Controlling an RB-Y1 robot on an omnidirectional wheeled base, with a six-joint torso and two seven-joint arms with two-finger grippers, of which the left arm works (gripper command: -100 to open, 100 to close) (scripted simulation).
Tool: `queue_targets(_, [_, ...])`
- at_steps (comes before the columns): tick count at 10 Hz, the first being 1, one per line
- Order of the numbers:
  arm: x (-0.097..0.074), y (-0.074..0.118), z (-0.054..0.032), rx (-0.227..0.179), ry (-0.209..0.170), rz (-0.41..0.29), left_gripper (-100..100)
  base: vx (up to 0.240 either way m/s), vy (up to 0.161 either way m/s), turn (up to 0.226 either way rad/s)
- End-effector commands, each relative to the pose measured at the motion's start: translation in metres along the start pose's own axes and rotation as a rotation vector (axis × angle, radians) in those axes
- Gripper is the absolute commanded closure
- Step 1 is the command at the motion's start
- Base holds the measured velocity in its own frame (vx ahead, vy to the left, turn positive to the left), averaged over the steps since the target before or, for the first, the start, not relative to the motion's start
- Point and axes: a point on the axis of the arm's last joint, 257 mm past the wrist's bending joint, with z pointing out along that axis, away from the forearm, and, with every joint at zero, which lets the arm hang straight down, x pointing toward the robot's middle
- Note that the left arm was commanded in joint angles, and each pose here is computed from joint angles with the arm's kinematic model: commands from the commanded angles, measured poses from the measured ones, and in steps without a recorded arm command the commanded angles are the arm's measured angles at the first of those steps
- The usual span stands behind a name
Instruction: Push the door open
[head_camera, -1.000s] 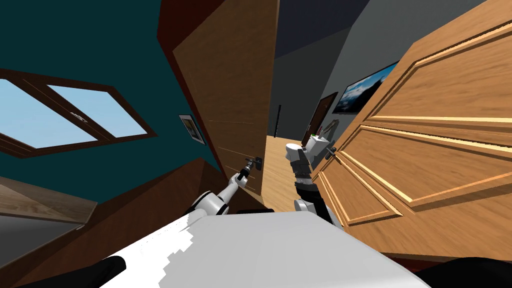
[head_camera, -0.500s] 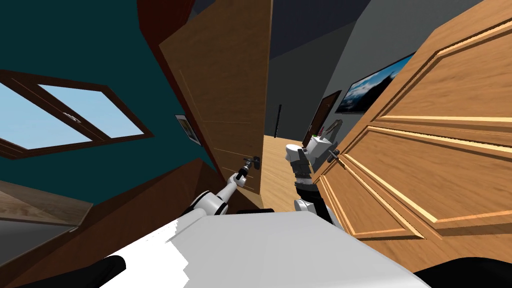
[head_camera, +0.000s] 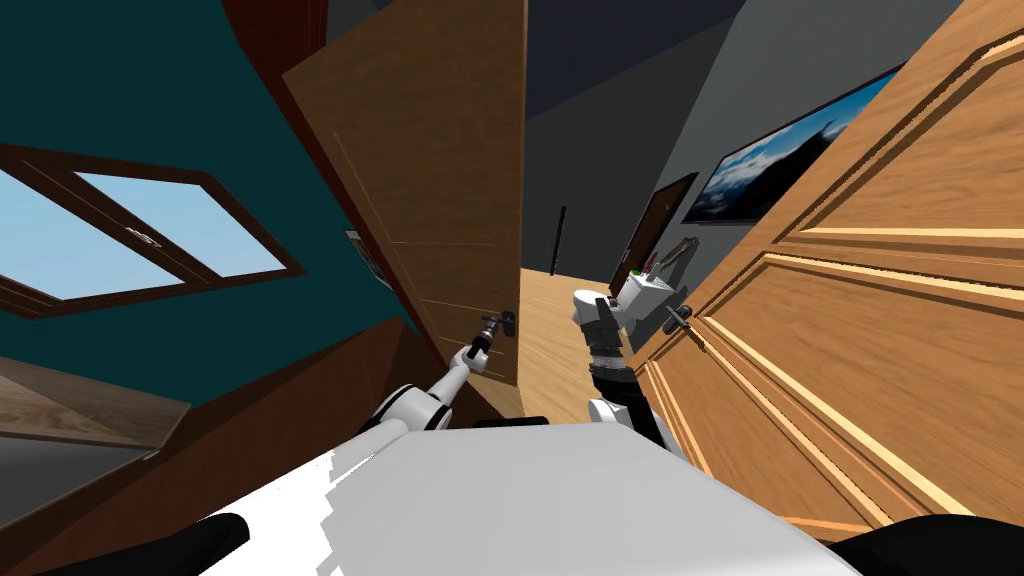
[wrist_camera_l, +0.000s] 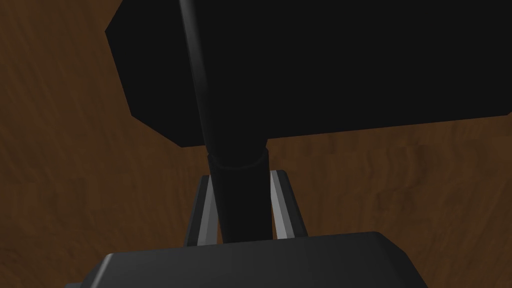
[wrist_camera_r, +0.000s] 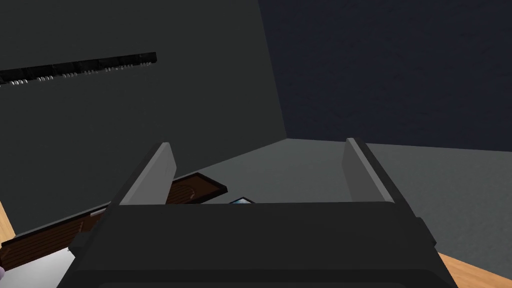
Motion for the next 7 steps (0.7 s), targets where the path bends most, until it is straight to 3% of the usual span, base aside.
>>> queue_targets(1, [-0.019,-0.002,0.0009,0.001,-0.030,0.007,100,0.098,-0.140,0.090])
queue_targets(2, [-0.019,-0.002,0.0009,0.001,-0.030,0.007,100,0.054,-0.056,0.021])
queue_targets(3, [-0.036,-0.002,-0.0012,0.001,-0.063,0.005,100,0.122,-0.112,0.090])
queue_targets(4, [-0.041,-0.002,-0.0020,0.002,-0.073,0.004,100,0.127,-0.142,0.057])
queue_targets(7, [-0.049,-0.009,-0.0011,0.017,-0.091,0.003,100,0.082,-0.119,0.055])
